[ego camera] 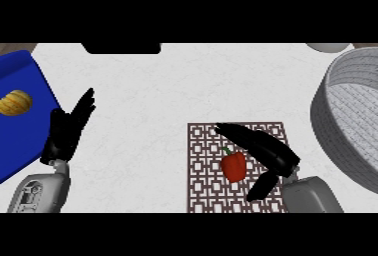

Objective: Pick the bell pepper from the placemat and place it in the basket

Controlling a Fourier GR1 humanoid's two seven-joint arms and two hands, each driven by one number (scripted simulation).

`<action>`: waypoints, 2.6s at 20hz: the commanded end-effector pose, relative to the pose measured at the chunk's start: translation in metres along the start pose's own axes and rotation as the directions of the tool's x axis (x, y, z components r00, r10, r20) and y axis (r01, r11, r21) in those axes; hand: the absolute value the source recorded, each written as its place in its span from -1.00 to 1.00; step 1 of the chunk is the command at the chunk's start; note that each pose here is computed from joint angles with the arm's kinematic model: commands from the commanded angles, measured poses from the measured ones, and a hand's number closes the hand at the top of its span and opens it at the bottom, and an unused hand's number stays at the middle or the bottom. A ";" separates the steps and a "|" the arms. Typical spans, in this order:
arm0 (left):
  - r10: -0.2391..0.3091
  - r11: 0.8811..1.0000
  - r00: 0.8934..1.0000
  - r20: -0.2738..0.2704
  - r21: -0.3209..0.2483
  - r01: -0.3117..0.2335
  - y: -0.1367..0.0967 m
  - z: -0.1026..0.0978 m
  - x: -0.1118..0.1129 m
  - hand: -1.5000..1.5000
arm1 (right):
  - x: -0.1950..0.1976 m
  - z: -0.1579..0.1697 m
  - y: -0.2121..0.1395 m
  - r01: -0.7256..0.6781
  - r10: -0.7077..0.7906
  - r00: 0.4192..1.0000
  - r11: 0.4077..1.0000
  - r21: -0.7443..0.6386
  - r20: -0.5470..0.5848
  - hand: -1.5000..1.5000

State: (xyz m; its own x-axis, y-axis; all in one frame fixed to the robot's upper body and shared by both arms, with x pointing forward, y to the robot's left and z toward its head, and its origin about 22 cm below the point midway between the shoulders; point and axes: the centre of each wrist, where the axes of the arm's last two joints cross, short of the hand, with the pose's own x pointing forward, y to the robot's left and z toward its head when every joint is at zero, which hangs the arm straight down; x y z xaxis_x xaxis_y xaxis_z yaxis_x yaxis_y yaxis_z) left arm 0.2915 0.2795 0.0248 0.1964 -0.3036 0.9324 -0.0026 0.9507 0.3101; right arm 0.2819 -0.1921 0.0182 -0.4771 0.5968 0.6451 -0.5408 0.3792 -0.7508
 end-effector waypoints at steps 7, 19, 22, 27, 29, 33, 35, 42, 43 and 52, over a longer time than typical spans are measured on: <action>0.003 1.000 1.000 -0.005 0.000 -0.003 -0.010 0.005 0.022 0.00 | -0.003 -0.005 0.041 0.005 -0.005 1.000 1.000 0.018 -0.001 -1.00; 0.004 1.000 1.000 -0.003 -0.001 -0.004 0.010 0.007 -0.008 0.00 | -0.015 -0.009 0.029 -0.196 0.199 0.978 0.980 -0.043 0.065 1.00; -0.010 1.000 1.000 -0.007 -0.002 0.010 -0.001 -0.005 0.006 0.00 | -0.006 -0.018 0.034 -0.230 0.236 0.967 0.970 -0.072 0.092 1.00; 0.002 1.000 1.000 -0.014 0.014 -0.001 0.007 0.000 0.004 0.00 | -0.028 -0.004 0.008 -0.378 0.327 0.790 0.926 0.007 -0.519 1.00; -0.006 1.000 1.000 -0.010 0.019 0.007 -0.001 0.003 -0.004 0.00 | -0.019 -0.012 0.005 -0.426 0.352 0.694 0.904 0.036 -0.628 1.00; -0.007 1.000 1.000 -0.016 0.018 0.007 -0.001 -0.007 -0.006 0.00 | 0.012 -0.025 0.006 -0.527 0.414 0.634 0.850 0.027 -0.653 1.00; 0.013 1.000 1.000 -0.013 0.008 -0.013 0.009 -0.008 0.001 0.00 | 0.032 -0.029 -0.008 -0.526 0.391 0.650 0.851 -0.014 -0.652 1.00; 0.005 1.000 1.000 -0.006 0.005 -0.005 0.003 -0.003 0.007 0.00 | 0.095 -0.010 -0.047 -0.269 0.028 0.849 0.883 -0.386 -0.528 1.00; -0.003 1.000 1.000 -0.024 0.008 0.004 -0.007 0.000 -0.001 0.00 | 0.107 0.001 -0.042 -0.241 -0.005 0.875 0.863 -0.445 -0.484 1.00; 0.001 1.000 1.000 -0.020 -0.010 -0.001 -0.002 -0.002 0.001 0.00 | 0.200 0.046 -0.127 -0.148 -0.176 0.920 0.671 -0.727 -0.350 1.00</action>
State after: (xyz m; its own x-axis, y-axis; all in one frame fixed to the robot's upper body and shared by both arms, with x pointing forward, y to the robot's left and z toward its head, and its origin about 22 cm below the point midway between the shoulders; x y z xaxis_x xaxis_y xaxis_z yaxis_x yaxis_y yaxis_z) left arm 0.2938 0.2785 0.0241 0.2146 -0.3015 0.9290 -0.0091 0.9505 0.3106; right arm 0.2402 -0.1521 0.2044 -0.0863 0.7657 0.6374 0.1255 0.6431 -0.7554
